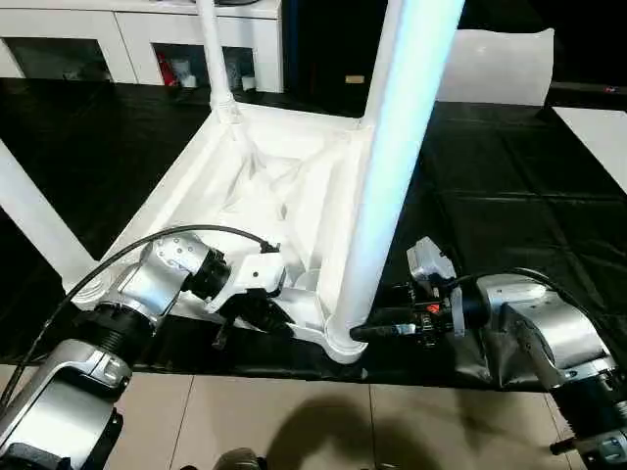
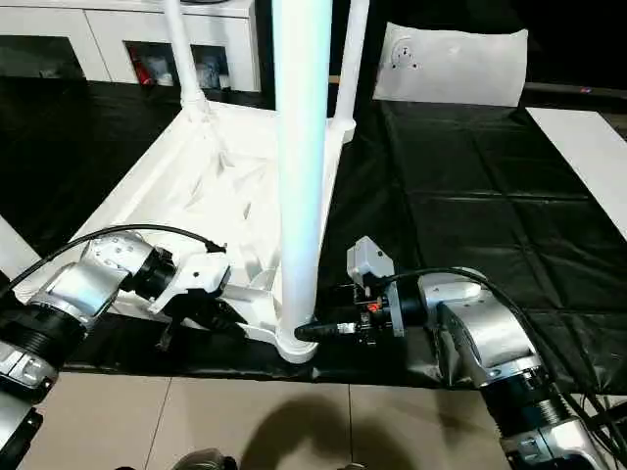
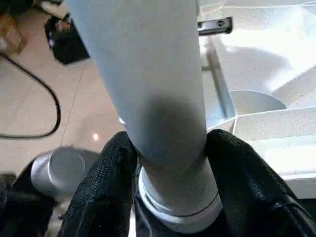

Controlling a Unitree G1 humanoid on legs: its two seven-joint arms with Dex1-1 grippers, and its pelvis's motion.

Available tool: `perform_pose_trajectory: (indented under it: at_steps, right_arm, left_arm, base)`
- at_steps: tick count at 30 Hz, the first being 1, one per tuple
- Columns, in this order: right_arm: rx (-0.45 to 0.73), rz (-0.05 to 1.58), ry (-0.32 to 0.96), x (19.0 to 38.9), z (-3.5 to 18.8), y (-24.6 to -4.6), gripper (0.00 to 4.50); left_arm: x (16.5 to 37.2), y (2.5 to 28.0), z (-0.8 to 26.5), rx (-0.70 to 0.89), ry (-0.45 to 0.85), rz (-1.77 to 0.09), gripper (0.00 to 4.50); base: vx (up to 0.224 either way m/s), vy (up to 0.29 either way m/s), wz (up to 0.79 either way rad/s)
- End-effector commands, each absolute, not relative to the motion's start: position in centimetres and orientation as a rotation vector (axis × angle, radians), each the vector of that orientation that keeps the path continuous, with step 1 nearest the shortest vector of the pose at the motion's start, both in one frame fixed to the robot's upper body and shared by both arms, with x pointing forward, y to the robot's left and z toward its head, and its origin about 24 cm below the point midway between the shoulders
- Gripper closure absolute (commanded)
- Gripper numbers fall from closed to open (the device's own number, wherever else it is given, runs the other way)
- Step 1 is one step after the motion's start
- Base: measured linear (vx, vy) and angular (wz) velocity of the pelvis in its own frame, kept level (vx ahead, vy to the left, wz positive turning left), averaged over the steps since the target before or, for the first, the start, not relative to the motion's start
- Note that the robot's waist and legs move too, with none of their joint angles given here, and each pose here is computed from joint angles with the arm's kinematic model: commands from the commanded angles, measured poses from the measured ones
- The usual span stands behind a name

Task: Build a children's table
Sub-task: Rotate leg to tighten

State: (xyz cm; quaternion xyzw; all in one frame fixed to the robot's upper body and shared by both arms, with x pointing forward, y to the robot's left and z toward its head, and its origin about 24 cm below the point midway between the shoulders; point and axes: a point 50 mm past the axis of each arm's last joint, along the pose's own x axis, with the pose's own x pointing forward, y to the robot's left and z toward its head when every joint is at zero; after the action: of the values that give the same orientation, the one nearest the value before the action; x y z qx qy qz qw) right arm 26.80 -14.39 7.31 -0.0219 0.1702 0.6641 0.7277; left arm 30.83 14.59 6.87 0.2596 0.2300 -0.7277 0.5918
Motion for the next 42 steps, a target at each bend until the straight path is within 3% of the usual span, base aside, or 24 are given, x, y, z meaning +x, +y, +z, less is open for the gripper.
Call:
perform_pose_trajectory:
  at_steps: [1, 4, 14, 18, 26, 30, 33, 36, 42]
  right_arm:
    - [0.008, 1.476, 0.348, 26.2, 7.2, -13.2, 2.54]
    - [0.041, 1.376, 0.319, 26.1, 6.7, -12.5, 2.54]
    - [0.081, 1.293, 0.303, 26.0, 6.4, -11.5, 2.55]
    - [0.110, 1.221, 0.305, 25.8, 5.8, -10.9, 2.55]
    - [0.129, 0.805, 0.319, 28.7, 4.4, -9.2, 2.58]
    - [0.200, 0.623, 0.329, 30.3, 4.5, -7.1, 2.59]
    - [0.237, 0.573, 0.301, 31.2, 5.4, -5.2, 2.59]
    - [0.207, 0.573, 0.269, 31.3, 5.7, -5.0, 2.24]
    - [0.163, 0.586, 0.172, 31.1, 6.6, -7.9, 1.56]
  left_arm:
    - [31.4, 13.5, 7.8, 0.597, 0.473, -1.665, 4.50]
    - [31.6, 13.2, 7.6, 0.551, 0.452, -1.611, 4.50]
    - [31.8, 13.7, 7.2, 0.572, 0.485, -1.541, 4.50]
    - [32.6, 13.1, 7.2, 0.538, 0.482, -1.413, 4.50]
    - [34.2, 10.0, 8.0, 0.385, 0.402, -1.135, 4.50]
    - [34.9, 8.9, 8.0, 0.305, 0.373, -0.996, 4.50]
    - [34.9, 8.3, 8.0, 0.306, 0.359, -0.978, 4.50]
    - [34.9, 8.5, 7.8, 0.332, 0.364, -0.970, 4.50]
    - [34.6, 10.1, 7.4, 0.430, 0.359, -1.058, 4.50]
  base:
    - [0.000, 0.000, 0.00]
    - [0.000, 0.000, 0.00]
    - [0.000, 0.000, 0.00]
    - [0.000, 0.000, 0.00]
    - [0.000, 0.000, 0.00]
    - [0.000, 0.000, 0.00]
    - [0.000, 0.000, 0.00]
    - [0.000, 0.000, 0.00]
    - [0.000, 0.000, 0.00]
